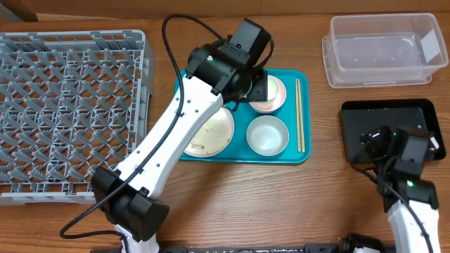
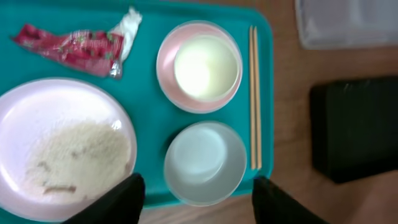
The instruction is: Sort waste into correct bins and load items into the dishwasher
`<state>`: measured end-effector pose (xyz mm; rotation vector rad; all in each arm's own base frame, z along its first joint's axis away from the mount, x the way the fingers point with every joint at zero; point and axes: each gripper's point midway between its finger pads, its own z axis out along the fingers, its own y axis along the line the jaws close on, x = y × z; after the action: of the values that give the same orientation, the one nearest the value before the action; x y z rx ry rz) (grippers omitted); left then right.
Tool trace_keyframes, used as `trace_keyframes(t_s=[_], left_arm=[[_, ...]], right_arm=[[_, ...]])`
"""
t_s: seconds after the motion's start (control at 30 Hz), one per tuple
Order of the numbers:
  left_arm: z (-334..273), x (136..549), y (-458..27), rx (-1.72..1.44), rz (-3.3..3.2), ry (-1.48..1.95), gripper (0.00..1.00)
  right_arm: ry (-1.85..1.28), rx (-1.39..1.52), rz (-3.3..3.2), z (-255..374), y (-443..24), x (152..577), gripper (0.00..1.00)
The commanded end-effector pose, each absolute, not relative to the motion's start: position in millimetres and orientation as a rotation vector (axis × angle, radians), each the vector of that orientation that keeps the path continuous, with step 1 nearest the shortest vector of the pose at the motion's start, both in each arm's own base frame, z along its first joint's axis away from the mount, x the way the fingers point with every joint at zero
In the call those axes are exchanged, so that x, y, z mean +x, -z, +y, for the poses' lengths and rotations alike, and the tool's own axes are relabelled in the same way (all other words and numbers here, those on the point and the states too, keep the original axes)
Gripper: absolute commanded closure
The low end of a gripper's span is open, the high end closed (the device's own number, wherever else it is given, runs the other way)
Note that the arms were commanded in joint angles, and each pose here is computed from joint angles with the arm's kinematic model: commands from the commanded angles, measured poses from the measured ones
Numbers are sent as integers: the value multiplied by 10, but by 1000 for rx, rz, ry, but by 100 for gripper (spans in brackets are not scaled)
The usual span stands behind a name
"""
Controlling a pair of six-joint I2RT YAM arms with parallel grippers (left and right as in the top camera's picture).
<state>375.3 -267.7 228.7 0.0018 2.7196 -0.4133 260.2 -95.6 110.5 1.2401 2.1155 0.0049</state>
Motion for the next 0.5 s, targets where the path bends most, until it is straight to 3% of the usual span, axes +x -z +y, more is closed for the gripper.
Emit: trace_keyframes(t_s=[0.0,0.23,0.37,0.47], left_arm=[[-2676,3843,-2215,-77,2687,377,45],[-2695,3848,-2200,-99,2688,393,40],[-2692,3844,-2198,-94,2689,390,34],[-2692,3846,-2198,-83,2688,387,32]], right_arm=[[31,1252,2138,-1004,-1058,2644,0],[41,1315,2233,-974,-741,2647,0],[-342,1301,2214,-589,-799,2967,0],[-427,1211,2170,-530,-947,3140,0]])
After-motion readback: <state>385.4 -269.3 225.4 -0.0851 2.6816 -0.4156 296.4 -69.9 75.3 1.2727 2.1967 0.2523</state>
